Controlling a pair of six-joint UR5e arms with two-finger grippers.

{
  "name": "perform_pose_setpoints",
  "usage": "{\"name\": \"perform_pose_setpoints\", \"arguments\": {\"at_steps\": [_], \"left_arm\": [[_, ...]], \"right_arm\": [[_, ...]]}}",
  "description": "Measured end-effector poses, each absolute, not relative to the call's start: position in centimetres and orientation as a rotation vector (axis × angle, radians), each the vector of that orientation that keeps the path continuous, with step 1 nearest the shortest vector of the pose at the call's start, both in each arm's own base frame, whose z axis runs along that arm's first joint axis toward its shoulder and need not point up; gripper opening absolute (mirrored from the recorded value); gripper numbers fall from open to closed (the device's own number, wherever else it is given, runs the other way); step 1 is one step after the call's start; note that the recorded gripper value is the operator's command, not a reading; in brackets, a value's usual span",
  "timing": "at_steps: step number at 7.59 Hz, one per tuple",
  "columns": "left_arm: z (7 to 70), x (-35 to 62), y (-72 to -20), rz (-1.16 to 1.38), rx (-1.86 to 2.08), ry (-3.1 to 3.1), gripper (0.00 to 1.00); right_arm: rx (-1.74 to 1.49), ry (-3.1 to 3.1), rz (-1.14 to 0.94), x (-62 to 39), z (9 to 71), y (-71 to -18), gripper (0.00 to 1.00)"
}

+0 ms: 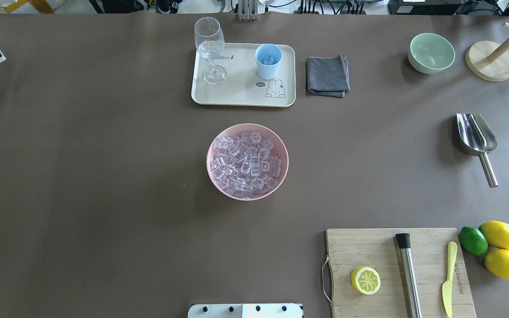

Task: Put ice in cup with scoop

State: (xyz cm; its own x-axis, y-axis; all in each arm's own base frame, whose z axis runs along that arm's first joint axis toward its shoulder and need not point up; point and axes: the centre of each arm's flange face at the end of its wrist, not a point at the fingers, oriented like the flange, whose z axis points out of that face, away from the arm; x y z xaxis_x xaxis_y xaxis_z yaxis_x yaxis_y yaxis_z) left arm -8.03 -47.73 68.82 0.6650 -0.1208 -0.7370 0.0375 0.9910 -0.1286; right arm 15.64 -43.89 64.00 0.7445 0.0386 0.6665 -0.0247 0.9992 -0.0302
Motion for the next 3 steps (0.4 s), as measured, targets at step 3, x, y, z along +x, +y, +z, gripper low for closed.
{"name": "perform_pose_setpoints", "arguments": {"at_steps": [3], "left_arm": [[68.74,-8.04,-47.78,-0.088,-0.104,0.839,0.98]], "right_arm": [[-0.022,-0.730,0.035,15.65,64.16,-43.72,1.00]]}}
